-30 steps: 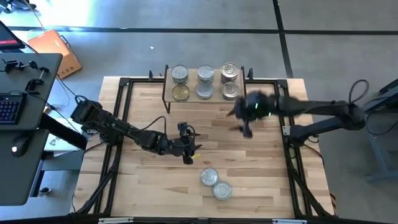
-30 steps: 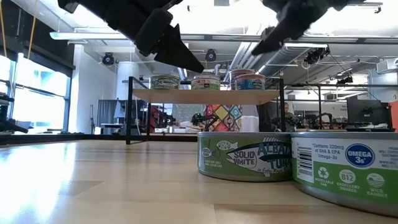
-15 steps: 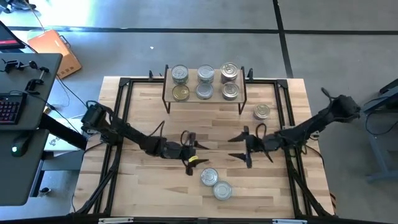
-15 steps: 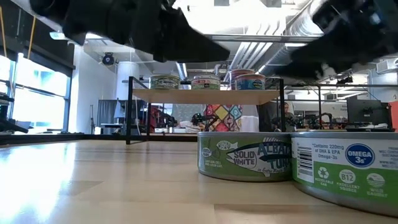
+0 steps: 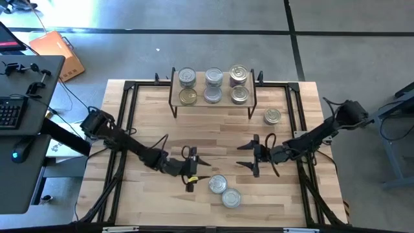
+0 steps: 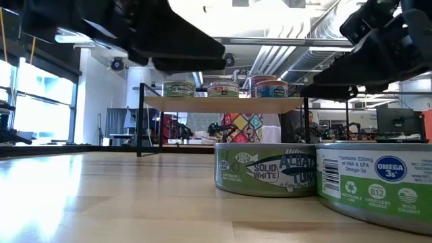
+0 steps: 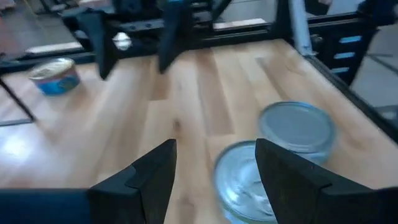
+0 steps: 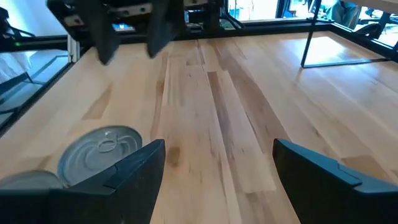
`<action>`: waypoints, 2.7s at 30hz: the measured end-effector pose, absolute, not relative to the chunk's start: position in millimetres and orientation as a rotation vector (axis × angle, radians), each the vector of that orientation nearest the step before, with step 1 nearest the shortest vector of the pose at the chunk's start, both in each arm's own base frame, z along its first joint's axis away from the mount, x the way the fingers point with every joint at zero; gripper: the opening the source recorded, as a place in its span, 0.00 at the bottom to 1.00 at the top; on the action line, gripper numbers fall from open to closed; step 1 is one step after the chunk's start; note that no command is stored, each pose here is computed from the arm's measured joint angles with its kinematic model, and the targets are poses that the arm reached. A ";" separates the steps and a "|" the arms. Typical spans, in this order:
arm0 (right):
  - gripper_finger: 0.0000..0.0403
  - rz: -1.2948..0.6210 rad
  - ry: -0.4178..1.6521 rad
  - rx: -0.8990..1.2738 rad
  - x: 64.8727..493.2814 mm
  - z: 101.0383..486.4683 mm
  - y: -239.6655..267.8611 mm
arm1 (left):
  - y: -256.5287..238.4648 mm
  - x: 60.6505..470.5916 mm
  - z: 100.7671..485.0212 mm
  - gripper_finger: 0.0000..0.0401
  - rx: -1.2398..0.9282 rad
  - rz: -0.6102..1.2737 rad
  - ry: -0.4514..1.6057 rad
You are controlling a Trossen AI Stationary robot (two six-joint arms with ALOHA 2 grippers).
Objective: Stack canned seafood by type on shelf
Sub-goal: Stack the green tuna can on top of the bottom green tuna can on the shelf
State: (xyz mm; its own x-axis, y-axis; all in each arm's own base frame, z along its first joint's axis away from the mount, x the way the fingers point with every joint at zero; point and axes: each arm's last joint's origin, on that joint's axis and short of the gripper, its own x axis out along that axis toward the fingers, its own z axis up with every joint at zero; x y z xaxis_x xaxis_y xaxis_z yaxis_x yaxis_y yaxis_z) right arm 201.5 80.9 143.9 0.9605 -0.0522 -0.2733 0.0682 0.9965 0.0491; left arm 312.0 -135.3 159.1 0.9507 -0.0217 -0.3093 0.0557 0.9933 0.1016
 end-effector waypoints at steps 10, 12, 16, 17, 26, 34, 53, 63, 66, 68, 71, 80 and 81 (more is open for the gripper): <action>0.72 -0.215 0.263 0.069 200.6 147.5 76.2 | -135.6 315.1 146.5 0.53 -0.010 -0.076 0.358; 0.72 -0.283 0.276 0.074 195.1 151.4 72.0 | -130.7 317.0 146.2 0.53 -0.031 -0.045 0.357; 0.72 -0.390 0.390 0.119 179.1 160.5 60.9 | -123.3 320.0 146.4 0.53 -0.025 -0.018 0.354; 0.72 -0.425 0.437 0.134 174.4 163.7 57.4 | -121.5 320.6 146.4 0.53 -0.025 -0.013 0.354; 0.72 -0.681 0.698 0.176 143.4 182.2 32.2 | -124.4 319.2 145.7 0.53 0.041 -0.031 0.361; 0.72 -0.749 0.742 0.207 137.7 165.5 22.6 | -137.0 313.6 145.1 0.53 0.098 -0.071 0.364; 0.72 -0.673 0.682 0.311 134.5 129.3 20.5 | -140.9 312.0 144.9 0.53 0.248 -0.131 0.359; 0.72 -0.311 0.557 0.347 144.8 123.8 30.8 | -144.9 311.4 145.4 0.53 0.345 -0.263 0.338; 0.72 -0.223 0.490 0.309 149.1 131.4 37.2 | -144.7 312.8 142.2 0.53 0.355 -0.302 0.343; 0.72 -0.187 0.448 0.293 150.8 135.6 40.6 | -147.8 316.5 137.6 0.53 0.400 -0.340 0.349; 0.72 -0.161 0.423 0.289 151.5 138.3 43.6 | -157.4 330.0 130.5 0.53 0.442 -0.407 0.337; 0.72 -0.163 0.412 0.295 151.9 139.3 43.9 | -169.4 358.5 105.6 0.51 0.554 -0.443 0.508; 0.72 -0.163 0.412 0.294 151.9 139.3 43.9 | -168.7 359.6 105.9 0.49 0.562 -0.434 0.536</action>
